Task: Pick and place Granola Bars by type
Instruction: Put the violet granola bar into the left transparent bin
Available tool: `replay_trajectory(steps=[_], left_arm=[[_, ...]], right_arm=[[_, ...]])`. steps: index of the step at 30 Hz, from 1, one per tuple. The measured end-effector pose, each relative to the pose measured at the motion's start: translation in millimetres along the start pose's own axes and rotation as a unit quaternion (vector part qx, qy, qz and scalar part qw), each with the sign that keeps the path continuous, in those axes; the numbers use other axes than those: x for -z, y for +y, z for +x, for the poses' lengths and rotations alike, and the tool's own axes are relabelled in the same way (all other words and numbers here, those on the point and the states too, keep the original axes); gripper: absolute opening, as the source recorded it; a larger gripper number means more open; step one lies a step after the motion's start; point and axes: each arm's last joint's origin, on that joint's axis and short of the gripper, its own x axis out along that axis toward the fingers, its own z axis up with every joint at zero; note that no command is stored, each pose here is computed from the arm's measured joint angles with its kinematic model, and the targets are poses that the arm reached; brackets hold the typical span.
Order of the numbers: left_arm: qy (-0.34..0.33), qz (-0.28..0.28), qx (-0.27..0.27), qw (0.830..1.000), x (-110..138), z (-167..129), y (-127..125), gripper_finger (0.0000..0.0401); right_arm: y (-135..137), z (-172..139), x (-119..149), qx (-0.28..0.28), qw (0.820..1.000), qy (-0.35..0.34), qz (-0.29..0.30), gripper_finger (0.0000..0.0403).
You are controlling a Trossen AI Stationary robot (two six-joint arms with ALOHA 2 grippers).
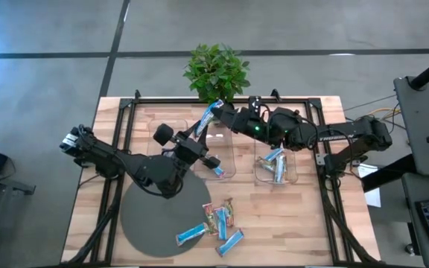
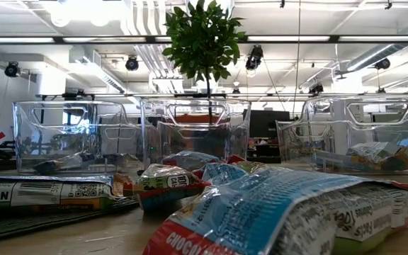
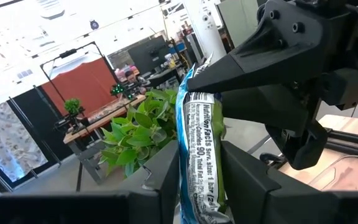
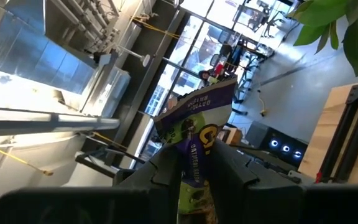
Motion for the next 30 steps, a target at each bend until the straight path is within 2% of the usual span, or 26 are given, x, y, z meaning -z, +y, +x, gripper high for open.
replay_trajectory(steps=[7,14,18,25,30], left_arm=[[-0.001,0.005,0.001,1.000,0,1,0,0.0092],[0.000,0.009,0.001,1.000,1,1,0,0.0052],[0.001,0.010,-0.001,1.000,1,1,0,0.0045],[0.014,0.045,-0.022,0.999,4,1,-1,0.0048],[0.016,0.049,-0.025,0.998,5,1,-1,0.0047]], right_arm=[[0,0,1,-0.005,1.000,0.009,0.001,0.0060],[1,0,1,-0.008,1.000,0.013,0.002,0.0059],[1,0,1,-0.009,1.000,0.016,0.002,0.0062],[4,-7,-2,0.009,0.999,0.037,-0.008,0.0089],[9,-18,-10,0.027,0.997,0.044,-0.050,0.0125]])
